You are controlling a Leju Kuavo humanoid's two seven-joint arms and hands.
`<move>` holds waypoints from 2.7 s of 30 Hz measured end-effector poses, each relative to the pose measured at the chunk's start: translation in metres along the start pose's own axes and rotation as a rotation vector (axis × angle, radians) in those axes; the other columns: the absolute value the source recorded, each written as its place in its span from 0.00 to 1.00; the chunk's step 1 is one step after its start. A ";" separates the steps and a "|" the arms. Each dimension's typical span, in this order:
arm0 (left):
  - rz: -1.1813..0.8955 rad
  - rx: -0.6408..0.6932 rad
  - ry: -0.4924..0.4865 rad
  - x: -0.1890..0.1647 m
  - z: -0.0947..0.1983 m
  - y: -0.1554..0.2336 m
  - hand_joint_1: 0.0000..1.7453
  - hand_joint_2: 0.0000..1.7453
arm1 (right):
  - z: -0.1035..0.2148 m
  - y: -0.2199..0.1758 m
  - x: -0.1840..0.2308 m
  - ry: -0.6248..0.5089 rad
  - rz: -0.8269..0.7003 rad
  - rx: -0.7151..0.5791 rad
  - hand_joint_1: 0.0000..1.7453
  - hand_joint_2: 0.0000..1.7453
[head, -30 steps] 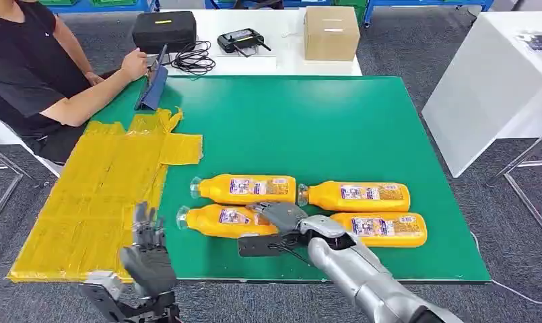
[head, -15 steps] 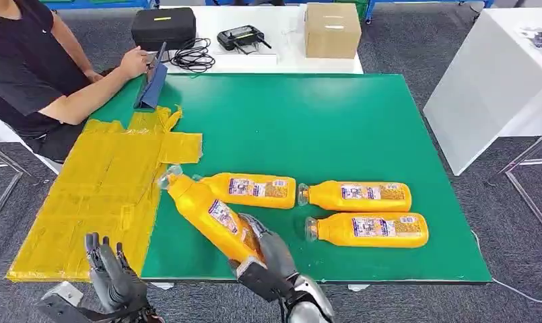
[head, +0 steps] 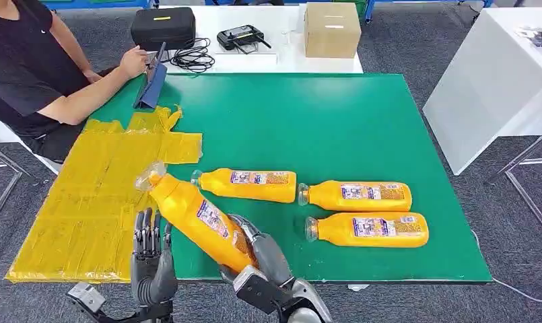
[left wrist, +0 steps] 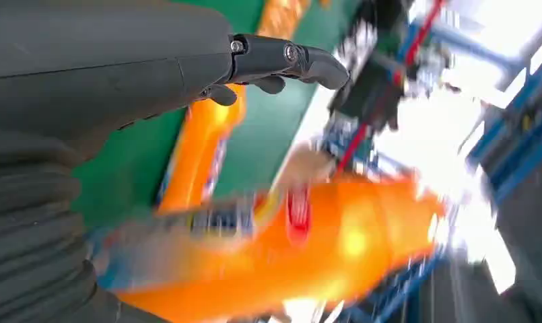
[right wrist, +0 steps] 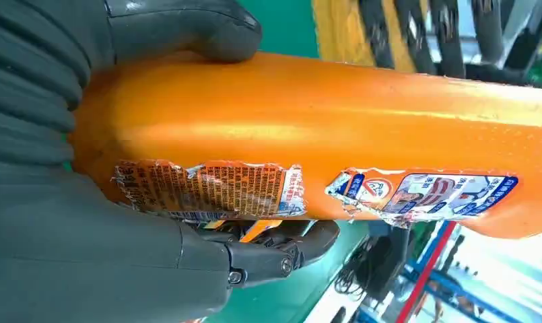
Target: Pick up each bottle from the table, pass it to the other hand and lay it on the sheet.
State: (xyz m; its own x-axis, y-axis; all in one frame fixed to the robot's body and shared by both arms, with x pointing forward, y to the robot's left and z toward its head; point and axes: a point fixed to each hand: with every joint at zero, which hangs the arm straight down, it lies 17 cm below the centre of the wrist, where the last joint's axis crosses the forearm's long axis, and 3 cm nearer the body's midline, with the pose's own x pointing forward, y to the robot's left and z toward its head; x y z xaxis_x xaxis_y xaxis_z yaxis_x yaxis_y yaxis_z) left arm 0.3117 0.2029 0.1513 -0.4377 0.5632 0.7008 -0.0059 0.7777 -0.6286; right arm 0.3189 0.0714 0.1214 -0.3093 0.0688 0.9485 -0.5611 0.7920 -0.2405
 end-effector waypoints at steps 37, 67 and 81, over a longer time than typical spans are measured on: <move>-0.124 -0.054 0.041 -0.015 0.009 -0.005 1.00 1.00 | -0.005 0.093 0.004 -0.083 0.319 0.361 1.00 1.00; -2.088 -0.278 -0.270 -0.017 -0.092 0.074 1.00 1.00 | -0.090 -0.206 0.031 -0.051 0.595 -0.147 0.00 1.00; -2.334 -0.518 0.018 -0.111 -0.119 0.139 0.00 1.00 | -0.105 -0.230 -0.052 0.209 0.627 0.009 0.00 1.00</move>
State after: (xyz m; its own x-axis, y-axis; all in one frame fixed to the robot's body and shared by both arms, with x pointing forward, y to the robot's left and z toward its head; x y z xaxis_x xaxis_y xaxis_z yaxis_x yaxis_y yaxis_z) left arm 0.4667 0.2823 0.0264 -0.0362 -0.9869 -0.1571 -0.1416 -0.1505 0.9784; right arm 0.5447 -0.0507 0.1496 -0.4246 0.6324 0.6479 -0.3294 0.5587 -0.7611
